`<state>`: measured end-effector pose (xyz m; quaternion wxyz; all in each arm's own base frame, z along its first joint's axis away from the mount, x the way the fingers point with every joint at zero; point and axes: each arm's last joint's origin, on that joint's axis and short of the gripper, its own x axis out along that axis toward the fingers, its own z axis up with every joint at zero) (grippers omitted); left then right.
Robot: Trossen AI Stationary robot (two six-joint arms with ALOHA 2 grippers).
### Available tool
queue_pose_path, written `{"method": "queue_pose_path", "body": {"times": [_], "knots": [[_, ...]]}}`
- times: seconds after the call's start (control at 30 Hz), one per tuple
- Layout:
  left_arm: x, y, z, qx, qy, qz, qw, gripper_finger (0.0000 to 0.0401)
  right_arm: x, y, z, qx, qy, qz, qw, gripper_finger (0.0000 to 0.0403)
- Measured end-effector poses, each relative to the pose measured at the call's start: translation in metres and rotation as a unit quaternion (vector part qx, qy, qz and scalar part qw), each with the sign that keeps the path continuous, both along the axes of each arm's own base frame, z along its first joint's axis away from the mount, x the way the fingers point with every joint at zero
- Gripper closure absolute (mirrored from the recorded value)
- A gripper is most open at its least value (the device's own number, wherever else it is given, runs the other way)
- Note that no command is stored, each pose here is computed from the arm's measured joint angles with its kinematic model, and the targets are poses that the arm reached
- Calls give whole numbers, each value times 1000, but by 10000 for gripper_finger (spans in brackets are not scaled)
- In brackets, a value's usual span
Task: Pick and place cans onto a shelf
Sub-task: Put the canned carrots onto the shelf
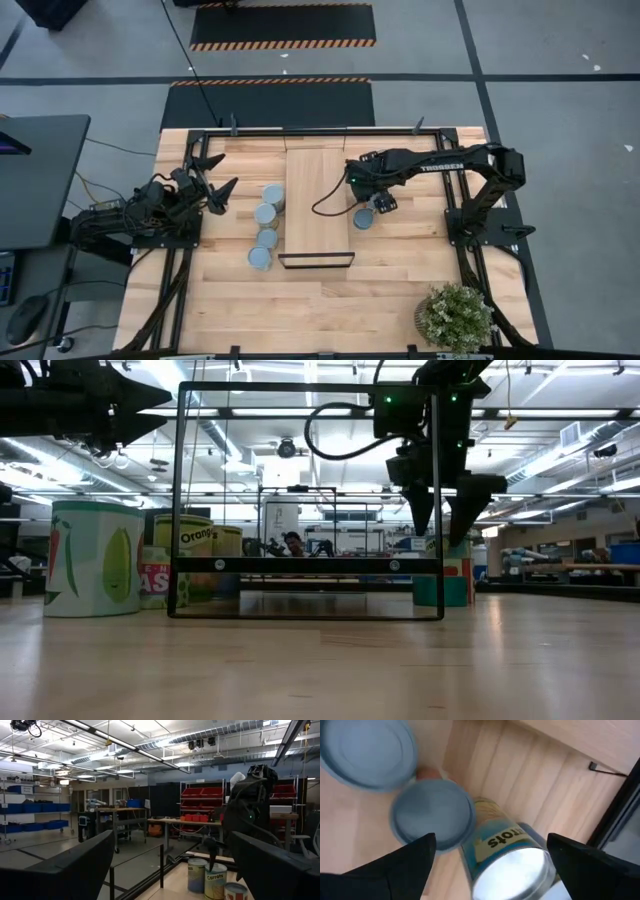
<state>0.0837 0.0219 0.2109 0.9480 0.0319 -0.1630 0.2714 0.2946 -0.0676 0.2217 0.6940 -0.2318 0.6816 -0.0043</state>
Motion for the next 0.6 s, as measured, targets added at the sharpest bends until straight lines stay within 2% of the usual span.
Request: {"method": "queue_pose_path", "body": {"times": [0.13,0.37,0.6], "knots": [[0,0,0,0,0,0,1000,5,1,-1,1,-14,5,25,1000,19],[0,0,0,0,0,0,1000,5,-8,-7,-4,0,38,19,999,26],[0,0,0,0,0,0,1000,5,-11,-14,-5,1,63,65,996,27]]}}
